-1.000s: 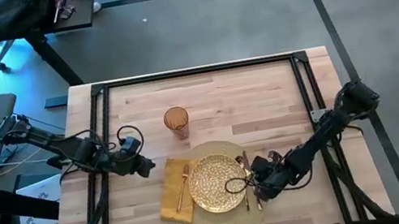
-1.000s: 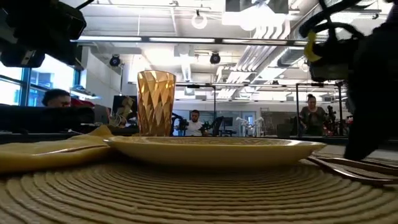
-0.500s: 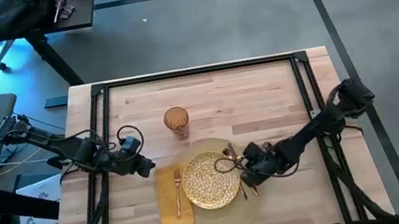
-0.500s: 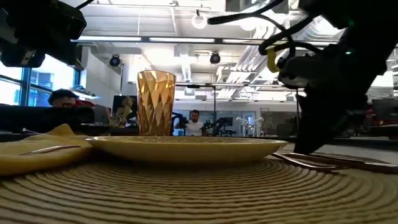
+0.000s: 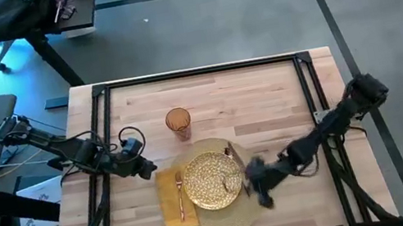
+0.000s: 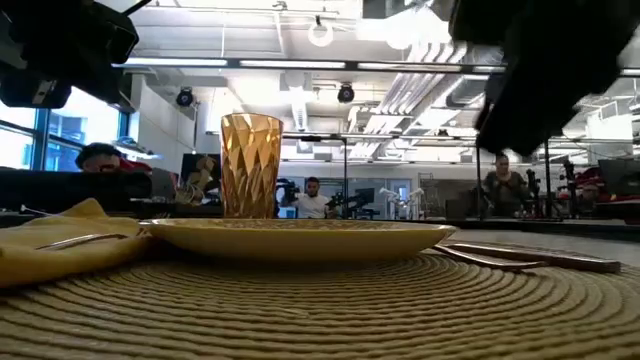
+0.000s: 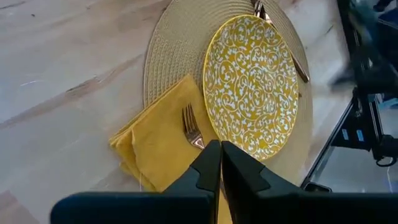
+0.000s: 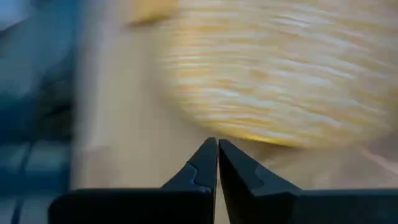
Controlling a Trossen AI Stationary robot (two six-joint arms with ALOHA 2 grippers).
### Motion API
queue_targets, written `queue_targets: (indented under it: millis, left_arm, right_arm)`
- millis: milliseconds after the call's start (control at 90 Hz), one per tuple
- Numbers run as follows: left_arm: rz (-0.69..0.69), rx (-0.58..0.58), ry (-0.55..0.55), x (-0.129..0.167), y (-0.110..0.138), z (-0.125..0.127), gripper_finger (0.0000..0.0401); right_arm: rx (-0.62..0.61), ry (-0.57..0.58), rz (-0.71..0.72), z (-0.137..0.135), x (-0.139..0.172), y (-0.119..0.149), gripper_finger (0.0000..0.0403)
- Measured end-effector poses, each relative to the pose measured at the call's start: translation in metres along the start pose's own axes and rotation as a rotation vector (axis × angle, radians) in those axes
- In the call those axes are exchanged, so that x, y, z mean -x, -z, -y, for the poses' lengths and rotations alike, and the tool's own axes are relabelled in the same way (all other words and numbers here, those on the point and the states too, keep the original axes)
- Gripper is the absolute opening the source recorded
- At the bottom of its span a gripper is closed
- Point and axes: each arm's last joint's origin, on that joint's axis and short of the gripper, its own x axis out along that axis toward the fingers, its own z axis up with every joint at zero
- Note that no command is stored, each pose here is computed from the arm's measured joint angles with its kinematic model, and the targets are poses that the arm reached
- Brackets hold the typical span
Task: Set table place
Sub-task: Adjust the yellow tablemat, then return to Home Position
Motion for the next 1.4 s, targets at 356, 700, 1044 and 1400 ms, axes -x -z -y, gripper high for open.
queue_targets:
  millis: [356, 700, 1044, 1400]
  left_arm:
    - [-0.067, -0.008, 0.012, 0.001, 0.002, 0.000, 0.0000]
    - [-0.124, -0.049, 0.029, 0.002, 0.003, 0.000, 0.0000]
    - [-0.181, -0.140, 0.052, 0.003, 0.005, 0.001, 0.0000]
    - [-0.168, -0.225, 0.112, 0.010, 0.003, 0.002, 0.0000]
  right_arm:
    - [0.068, -0.077, -0.020, -0.017, -0.073, 0.027, 0.0000]
    - [-0.088, 0.027, 0.064, -0.027, -0.120, 0.015, 0.0000]
    - [-0.184, 0.123, 0.092, -0.040, -0.138, -0.008, 0.0000]
    - [-0.300, -0.190, -0.009, -0.047, -0.100, -0.060, 0.0000]
